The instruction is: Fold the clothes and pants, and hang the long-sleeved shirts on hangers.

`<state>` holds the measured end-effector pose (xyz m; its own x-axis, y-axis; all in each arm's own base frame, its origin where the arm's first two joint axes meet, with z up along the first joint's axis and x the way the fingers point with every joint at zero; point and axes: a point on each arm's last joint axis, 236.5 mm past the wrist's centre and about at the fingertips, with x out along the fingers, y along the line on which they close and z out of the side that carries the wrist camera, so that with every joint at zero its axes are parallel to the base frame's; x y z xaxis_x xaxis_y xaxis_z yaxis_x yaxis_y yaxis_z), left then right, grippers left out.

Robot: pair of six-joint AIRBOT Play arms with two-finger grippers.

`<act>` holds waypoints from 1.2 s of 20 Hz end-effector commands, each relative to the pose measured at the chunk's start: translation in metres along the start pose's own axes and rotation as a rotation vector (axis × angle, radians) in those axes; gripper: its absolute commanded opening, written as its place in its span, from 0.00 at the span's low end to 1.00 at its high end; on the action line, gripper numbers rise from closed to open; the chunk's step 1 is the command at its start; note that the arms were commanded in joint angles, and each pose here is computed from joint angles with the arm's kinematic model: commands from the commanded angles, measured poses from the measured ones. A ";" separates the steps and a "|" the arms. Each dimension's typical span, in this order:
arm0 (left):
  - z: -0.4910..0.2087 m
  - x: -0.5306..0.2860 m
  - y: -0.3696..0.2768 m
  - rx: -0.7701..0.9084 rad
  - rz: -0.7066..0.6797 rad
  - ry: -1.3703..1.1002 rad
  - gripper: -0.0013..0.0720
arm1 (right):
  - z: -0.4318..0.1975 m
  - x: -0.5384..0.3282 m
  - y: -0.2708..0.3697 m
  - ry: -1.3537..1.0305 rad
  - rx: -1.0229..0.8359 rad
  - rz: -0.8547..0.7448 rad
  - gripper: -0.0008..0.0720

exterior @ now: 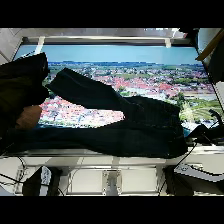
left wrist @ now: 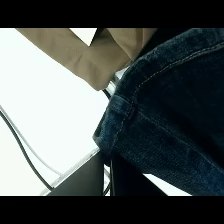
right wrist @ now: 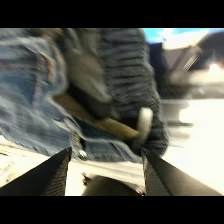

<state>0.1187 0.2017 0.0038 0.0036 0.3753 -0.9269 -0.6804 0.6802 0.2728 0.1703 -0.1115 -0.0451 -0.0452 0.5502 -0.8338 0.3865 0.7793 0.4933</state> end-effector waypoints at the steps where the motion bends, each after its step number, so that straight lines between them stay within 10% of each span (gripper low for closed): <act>1: 0.000 0.005 0.000 0.000 0.000 0.004 0.04 | -0.008 0.000 -0.009 0.035 -0.008 -0.038 0.69; 12: 0.000 0.005 -0.001 -0.001 -0.003 0.005 0.04 | 0.006 0.045 -0.005 0.044 -0.168 -0.104 0.68; 15: 0.000 0.005 -0.001 -0.001 -0.003 0.005 0.04 | 0.031 0.051 -0.003 -0.015 -0.238 -0.178 0.42; 17: 0.000 0.005 -0.001 -0.001 -0.003 0.004 0.04 | 0.033 0.048 -0.004 -0.014 -0.248 -0.191 0.08; 24: 0.066 -0.024 -0.069 -0.140 -0.321 -0.245 0.04 | 0.089 -0.069 -0.014 -0.251 -0.261 -0.394 0.08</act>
<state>0.1688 0.1916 0.0059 0.2078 0.3242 -0.9229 -0.7105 0.6985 0.0854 0.2311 -0.1509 -0.0505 0.0265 0.2575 -0.9659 0.1380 0.9561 0.2587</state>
